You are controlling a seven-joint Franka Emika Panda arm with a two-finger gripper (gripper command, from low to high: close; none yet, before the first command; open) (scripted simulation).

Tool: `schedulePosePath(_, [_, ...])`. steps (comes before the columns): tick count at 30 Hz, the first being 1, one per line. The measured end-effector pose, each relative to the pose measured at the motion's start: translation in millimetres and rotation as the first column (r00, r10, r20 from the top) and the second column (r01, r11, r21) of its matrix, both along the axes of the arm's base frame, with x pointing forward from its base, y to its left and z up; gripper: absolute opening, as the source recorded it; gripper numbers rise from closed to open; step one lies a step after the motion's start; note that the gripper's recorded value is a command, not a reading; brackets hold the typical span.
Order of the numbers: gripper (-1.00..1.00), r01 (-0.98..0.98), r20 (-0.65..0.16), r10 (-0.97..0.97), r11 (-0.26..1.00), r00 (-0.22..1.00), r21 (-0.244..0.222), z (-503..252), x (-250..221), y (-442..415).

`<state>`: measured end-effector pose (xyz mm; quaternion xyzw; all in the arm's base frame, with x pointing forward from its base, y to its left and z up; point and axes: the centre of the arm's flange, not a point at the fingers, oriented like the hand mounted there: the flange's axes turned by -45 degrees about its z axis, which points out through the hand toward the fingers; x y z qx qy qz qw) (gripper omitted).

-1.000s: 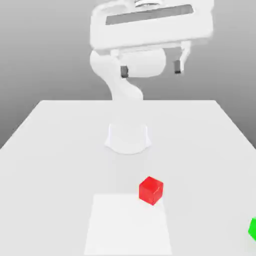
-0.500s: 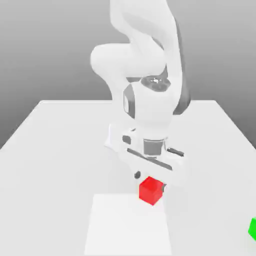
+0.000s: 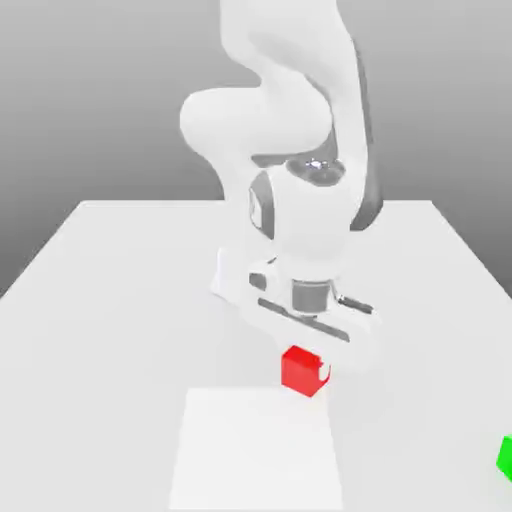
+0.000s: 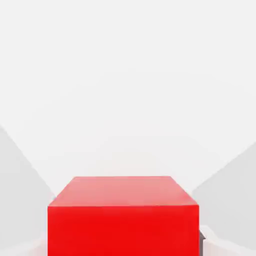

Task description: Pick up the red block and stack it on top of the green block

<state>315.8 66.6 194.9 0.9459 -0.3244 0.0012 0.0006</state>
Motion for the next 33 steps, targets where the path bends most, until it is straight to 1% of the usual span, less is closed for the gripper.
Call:
schedulePosePath(2, [-1.00, -0.036, -0.001, 0.036, 0.999, 0.999, 0.000, 12, 4, 4])
schedulePosePath(5, [-1.00, -0.218, -0.004, 0.218, 0.976, 0.976, -0.005, 20, 27, 31])
schedulePosePath(9, [-1.00, -0.498, -0.010, 0.498, 0.867, 0.867, -0.008, 28, 57, 83])
schedulePosePath(12, [-1.00, -0.667, -0.014, 0.667, 0.745, 0.745, -0.007, 32, 78, 119])
schedulePosePath(15, [-1.00, -0.803, -0.015, 0.803, 0.596, 0.596, -0.004, 37, 97, 155])
schedulePosePath(19, [-1.00, -0.934, -0.011, 0.934, 0.356, 0.356, 0.001, 44, 114, 209])
schedulePosePath(22, [-1.00, -0.987, -0.004, 0.987, 0.158, 0.158, 0.003, 50, 123, 252])
schedulePosePath(24, [-1.00, -0.995, -0.001, 0.995, 0.095, 0.095, 0.003, 35, 126, 265])
schedulePosePath(26, [-1.00, -0.997, -0.001, 0.997, 0.079, 0.079, 0.003, 7, 127, 269])
schedulePosePath(27, [1.00, -0.997, -0.001, 0.997, 0.076, 0.076, 0.003, -5, 126, 269])
schedulePosePath(33, [1.00, -0.997, -0.001, 0.997, 0.075, 0.075, 0.002, -12, 126, 269])
